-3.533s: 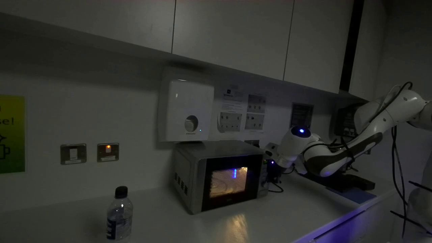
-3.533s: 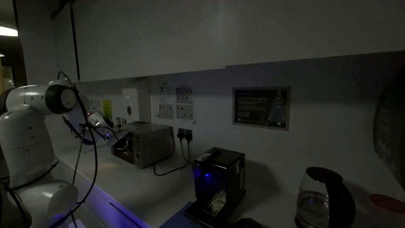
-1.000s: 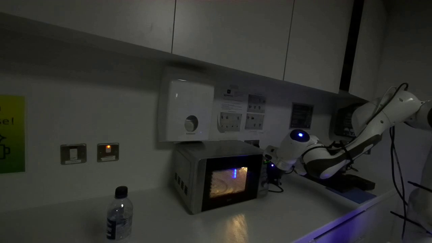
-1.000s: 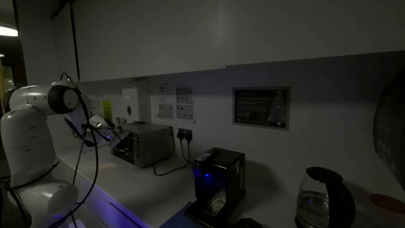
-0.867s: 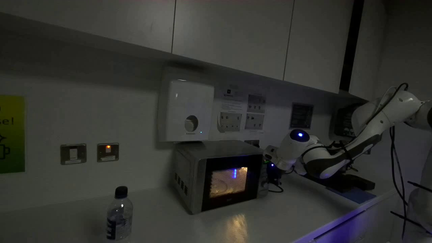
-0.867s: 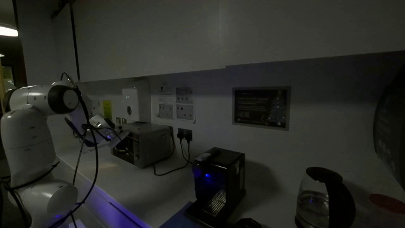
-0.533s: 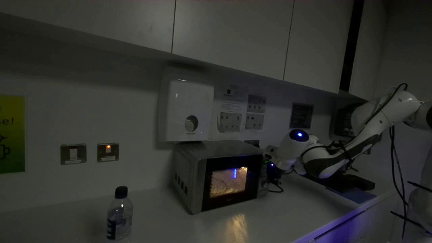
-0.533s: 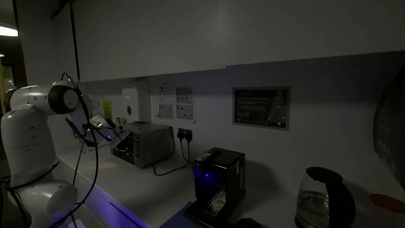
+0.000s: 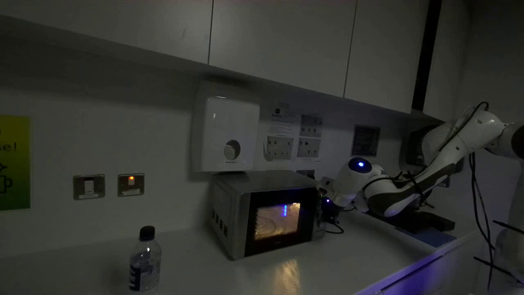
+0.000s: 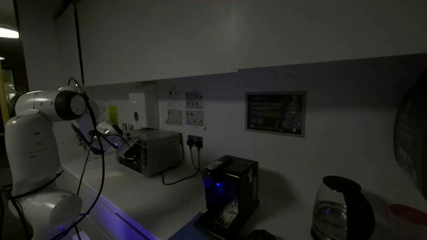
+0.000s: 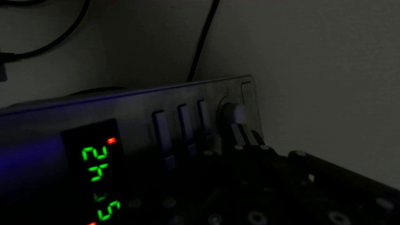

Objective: Switch off the oven

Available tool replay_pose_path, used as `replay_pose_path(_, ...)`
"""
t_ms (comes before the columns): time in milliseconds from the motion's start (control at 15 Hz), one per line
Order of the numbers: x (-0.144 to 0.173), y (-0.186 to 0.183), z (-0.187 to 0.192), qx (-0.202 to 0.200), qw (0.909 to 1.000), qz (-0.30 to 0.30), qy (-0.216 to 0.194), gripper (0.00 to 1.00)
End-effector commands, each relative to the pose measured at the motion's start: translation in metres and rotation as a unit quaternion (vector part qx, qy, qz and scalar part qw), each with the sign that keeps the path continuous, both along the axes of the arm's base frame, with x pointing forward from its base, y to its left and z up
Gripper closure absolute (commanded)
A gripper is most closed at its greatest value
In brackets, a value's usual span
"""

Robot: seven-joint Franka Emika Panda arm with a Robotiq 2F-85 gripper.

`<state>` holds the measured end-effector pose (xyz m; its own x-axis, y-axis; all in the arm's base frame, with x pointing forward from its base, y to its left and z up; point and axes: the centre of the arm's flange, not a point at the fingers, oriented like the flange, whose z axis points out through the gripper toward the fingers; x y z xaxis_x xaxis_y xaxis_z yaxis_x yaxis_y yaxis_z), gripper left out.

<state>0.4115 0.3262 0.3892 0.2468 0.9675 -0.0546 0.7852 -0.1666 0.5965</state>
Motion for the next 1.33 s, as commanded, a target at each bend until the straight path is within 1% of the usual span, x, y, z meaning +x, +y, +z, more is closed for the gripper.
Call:
replay_pose_path(0, 0.018, 0.002, 0.005, -0.018, 0.9997, 0.01, -0.011, 1.0)
replay_pose_path(133, 0.024, 0.002, 0.007, -0.019, 0.9997, 0.011, -0.011, 1.0)
replay_pose_path(533, 0.026, 0.006, 0.008, -0.026, 0.9995, 0.017, -0.011, 1.0)
replay_pose_path(800, 0.025, 0.011, 0.013, -0.042, 0.9987, 0.023, -0.015, 1.0)
replay_pose_path(1067, 0.022, 0.02, 0.016, -0.067, 0.9972, 0.025, -0.02, 1.0)
replay_pose_path(1267, 0.019, 0.026, 0.022, -0.078, 0.996, 0.032, -0.029, 1.0)
